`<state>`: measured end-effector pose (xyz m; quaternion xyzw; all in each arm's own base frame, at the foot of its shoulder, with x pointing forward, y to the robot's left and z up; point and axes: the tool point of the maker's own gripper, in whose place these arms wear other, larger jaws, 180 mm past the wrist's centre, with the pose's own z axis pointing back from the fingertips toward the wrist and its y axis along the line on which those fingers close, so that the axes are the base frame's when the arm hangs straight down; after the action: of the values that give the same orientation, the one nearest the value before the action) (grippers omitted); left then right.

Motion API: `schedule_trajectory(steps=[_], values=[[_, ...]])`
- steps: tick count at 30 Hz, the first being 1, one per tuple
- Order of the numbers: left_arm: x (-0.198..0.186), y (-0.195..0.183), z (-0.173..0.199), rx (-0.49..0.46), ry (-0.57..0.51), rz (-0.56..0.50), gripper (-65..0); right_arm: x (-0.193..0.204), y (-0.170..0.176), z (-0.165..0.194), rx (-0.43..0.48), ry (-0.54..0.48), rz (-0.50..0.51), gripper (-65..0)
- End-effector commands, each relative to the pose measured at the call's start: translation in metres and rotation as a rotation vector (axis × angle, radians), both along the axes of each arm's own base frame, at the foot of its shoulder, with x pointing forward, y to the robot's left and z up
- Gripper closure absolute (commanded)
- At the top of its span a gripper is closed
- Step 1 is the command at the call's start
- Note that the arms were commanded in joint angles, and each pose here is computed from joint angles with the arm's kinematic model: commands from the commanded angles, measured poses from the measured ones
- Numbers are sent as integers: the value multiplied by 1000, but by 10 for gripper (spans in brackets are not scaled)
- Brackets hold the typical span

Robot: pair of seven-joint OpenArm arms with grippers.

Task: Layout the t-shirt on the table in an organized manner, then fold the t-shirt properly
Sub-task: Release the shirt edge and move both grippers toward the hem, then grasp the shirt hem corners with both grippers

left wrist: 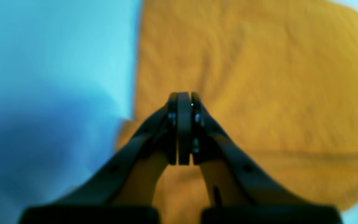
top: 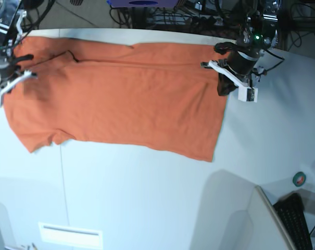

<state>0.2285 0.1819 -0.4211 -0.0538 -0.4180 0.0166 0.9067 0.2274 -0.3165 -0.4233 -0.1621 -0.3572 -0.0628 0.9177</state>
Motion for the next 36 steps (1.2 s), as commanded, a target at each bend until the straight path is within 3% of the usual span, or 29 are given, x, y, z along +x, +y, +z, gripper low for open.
schedule_trajectory(steps=[1, 4, 9, 13, 14, 19, 24, 31, 36], values=[[13, 5, 13, 9, -55, 5, 0, 22, -6, 14, -20, -45, 8, 0], [27, 14, 19, 21, -52, 20, 0, 63, -13, 24, -25, -55, 32, 0], [48, 34, 23, 33, -6, 66, 0, 125, -14, 15, 28, -29, 64, -221], [54, 47, 22, 39, -1, 98, 0, 155, -19, -8, 129, 38, 26, -428], [53, 51, 21, 40, 4, 109, 0, 160, -19, -10, 148, 49, 19, -455], [48, 60, 12, 44, 28, 130, 0, 181, -14, -18, 200, 2, 18, -470], [47, 61, 9, 43, 36, 133, 0, 184, -9, -31, 255, 38, 4, -474], [72, 67, 10, 35, 19, 154, -290, 177, -11, -50, 275, 5, -12, -470], [98, 71, 6, 16, 21, 174, -467, 173, -23, -52, 231, -17, -65, -471]])
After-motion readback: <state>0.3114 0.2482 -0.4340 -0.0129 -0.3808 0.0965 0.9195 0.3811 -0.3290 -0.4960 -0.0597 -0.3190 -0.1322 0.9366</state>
